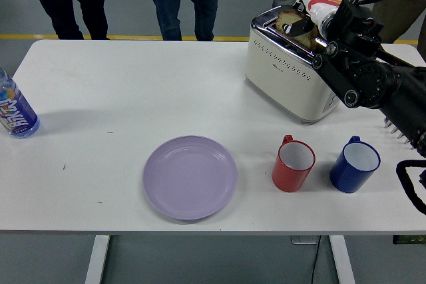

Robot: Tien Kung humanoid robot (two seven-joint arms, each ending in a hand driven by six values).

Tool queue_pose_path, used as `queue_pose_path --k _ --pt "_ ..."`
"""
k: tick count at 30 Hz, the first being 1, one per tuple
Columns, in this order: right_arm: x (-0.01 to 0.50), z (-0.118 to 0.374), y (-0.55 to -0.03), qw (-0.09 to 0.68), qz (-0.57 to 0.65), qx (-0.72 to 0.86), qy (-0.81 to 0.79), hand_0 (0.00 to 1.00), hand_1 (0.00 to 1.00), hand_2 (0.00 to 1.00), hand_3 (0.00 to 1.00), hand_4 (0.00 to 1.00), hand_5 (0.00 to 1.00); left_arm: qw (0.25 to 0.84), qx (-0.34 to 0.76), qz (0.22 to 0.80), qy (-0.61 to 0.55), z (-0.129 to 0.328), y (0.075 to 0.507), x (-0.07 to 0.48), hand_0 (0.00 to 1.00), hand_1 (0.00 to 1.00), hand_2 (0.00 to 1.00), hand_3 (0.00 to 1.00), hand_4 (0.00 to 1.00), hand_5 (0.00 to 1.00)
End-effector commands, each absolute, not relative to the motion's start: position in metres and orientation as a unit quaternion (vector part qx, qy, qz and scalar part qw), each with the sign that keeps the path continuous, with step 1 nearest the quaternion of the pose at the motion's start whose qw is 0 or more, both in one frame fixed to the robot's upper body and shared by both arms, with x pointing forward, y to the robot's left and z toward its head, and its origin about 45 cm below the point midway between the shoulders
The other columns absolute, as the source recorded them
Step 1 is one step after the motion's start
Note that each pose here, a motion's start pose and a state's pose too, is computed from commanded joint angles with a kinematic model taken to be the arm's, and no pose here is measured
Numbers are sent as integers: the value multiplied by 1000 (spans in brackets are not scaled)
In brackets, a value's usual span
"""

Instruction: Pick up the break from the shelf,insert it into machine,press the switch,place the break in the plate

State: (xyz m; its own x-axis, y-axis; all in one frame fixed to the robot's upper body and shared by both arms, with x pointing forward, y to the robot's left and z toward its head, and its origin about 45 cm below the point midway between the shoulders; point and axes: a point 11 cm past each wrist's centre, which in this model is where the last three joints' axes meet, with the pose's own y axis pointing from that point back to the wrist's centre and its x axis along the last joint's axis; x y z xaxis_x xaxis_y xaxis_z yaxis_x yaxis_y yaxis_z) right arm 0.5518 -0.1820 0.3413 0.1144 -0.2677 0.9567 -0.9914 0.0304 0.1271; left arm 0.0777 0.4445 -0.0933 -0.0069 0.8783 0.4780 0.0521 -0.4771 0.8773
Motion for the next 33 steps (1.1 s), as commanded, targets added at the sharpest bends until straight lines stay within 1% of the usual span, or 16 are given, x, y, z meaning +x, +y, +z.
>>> queue_pose_path --k 1,2,7,8,13,14,19,20,33 --pt "552 341 -182 471 385 580 -542 210 316 500 596 684 248 344 615 600 378 -93 444 78 631 495 490 539 335 798" --pt "552 340 -182 472 385 580 -541 172 285 477 554 656 210 344 615 600 378 -93 444 77 631 495 490 539 335 798" --pt "551 338 -183 473 388 578 -540 172 285 477 554 656 210 344 617 598 379 -94 444 76 631 495 490 539 335 798" --pt "551 337 -183 473 388 578 -540 144 253 457 528 619 168 343 617 598 379 -94 444 75 630 495 491 539 335 798" --pt "551 338 -182 470 394 575 -542 144 253 457 528 619 168 344 618 597 379 -94 444 75 630 495 491 539 335 798" --pt "551 338 -182 468 395 574 -543 120 245 448 512 583 131 344 618 597 379 -94 444 75 630 495 491 539 335 798" --pt "551 340 -181 463 399 574 -545 120 245 448 512 583 131 343 618 597 379 -94 444 74 630 495 491 539 335 798" --pt "551 339 -180 463 400 574 -544 105 237 439 501 561 99 343 618 597 379 -94 444 74 631 495 491 540 335 797" --pt "550 345 -177 451 405 578 -547 107 215 425 486 542 96 343 618 597 379 -94 445 74 631 495 492 539 335 797"
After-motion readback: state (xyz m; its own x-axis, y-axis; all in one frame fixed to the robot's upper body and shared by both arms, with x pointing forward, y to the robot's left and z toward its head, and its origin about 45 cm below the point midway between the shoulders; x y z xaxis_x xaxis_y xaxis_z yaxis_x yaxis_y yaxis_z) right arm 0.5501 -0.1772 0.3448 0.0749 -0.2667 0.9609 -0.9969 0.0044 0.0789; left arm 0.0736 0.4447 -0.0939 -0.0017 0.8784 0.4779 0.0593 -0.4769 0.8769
